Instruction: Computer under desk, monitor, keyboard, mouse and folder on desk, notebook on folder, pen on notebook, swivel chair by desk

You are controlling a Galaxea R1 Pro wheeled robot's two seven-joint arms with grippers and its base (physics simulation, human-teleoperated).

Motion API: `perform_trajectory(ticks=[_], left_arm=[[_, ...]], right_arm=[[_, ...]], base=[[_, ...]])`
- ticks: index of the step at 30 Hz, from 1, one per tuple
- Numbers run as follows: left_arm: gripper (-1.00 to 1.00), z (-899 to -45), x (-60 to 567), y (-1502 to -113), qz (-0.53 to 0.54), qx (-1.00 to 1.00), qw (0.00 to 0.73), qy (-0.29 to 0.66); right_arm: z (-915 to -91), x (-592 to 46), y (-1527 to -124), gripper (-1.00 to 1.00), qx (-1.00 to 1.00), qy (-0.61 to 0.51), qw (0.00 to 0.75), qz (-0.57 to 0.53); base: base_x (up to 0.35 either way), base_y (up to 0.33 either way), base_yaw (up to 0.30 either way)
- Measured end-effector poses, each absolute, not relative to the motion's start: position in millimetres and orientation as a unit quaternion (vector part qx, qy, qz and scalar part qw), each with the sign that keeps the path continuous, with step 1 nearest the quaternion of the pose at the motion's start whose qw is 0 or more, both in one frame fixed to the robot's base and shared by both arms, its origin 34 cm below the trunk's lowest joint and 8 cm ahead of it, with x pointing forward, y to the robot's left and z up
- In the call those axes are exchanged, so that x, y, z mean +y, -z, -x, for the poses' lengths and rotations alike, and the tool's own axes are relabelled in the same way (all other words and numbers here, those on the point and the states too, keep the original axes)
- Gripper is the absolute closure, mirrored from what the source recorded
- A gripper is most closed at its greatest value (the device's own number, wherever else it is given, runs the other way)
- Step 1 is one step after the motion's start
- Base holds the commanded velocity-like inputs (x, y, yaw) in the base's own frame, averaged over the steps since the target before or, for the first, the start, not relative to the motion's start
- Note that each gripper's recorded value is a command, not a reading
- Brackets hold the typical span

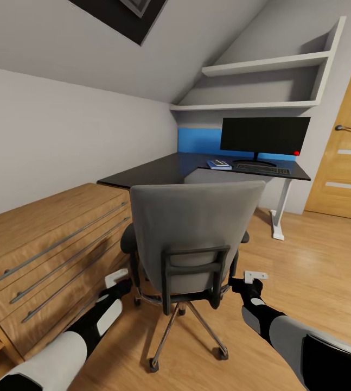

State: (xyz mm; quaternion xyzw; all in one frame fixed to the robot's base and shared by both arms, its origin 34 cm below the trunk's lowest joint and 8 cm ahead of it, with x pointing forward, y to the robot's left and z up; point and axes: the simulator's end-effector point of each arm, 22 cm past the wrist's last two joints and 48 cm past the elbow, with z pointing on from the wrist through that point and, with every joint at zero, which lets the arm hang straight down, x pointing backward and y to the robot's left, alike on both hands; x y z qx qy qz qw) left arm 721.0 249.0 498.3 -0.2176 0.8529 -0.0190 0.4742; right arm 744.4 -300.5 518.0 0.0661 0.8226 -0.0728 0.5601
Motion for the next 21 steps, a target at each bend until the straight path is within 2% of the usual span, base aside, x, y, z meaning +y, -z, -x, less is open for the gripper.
perform_trajectory(ticks=[11,21], left_arm=[[-1.00,-723.5,253.7,-503.6,0.246,0.845,0.474,0.028],[-1.00,-723.6,255.3,-505.8,0.249,0.844,0.474,0.028]], right_arm=[[-743.8,-300.5,-517.2,-1.00,0.823,0.073,0.560,-0.066],[-744.0,-300.3,-520.0,-1.00,0.822,0.073,0.561,-0.066]], base=[[0.000,0.000,-0.007],[0.000,0.000,-0.116]])
